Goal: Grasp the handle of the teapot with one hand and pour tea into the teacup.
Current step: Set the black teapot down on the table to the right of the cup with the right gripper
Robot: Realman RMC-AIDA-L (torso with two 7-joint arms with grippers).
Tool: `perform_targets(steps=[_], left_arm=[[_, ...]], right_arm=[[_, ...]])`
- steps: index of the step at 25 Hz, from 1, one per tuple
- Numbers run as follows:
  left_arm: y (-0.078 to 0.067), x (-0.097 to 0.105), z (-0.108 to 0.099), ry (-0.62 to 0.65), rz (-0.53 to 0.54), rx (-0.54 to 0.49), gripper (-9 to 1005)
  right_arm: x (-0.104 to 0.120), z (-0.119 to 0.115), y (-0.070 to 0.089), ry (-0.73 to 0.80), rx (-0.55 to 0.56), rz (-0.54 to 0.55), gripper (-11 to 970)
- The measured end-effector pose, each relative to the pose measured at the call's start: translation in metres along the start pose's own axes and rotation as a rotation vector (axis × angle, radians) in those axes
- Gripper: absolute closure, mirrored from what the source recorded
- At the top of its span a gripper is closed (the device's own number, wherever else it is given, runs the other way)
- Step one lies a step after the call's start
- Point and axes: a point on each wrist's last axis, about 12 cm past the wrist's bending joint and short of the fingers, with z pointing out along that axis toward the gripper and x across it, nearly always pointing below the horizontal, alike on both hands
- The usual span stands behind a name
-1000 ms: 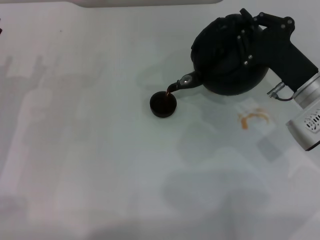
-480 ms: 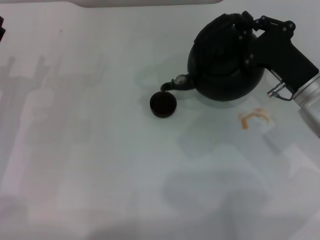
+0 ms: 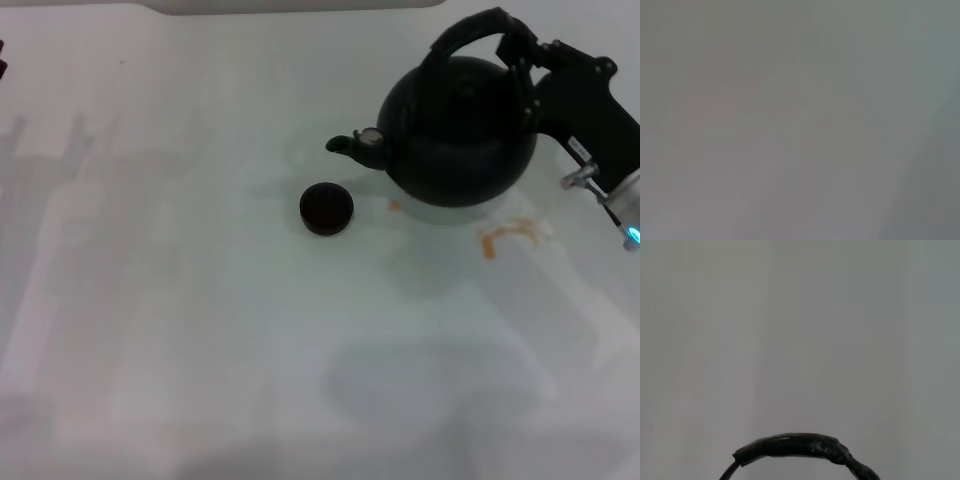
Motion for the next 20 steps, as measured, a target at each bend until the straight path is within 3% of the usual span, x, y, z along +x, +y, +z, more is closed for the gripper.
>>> perform_targets(steps=[9, 20], left_arm=[[0.0, 0.0, 0.001, 0.003, 0.001, 0.002, 135], [0.001, 0.001, -0.002, 0.006, 0.001, -0.003, 134]], right_arm=[[0.012, -0.039, -0.006, 0.029, 0.082, 0.045, 838], [0.019, -0.054, -0.011, 0.067, 0.109, 0.042, 838]])
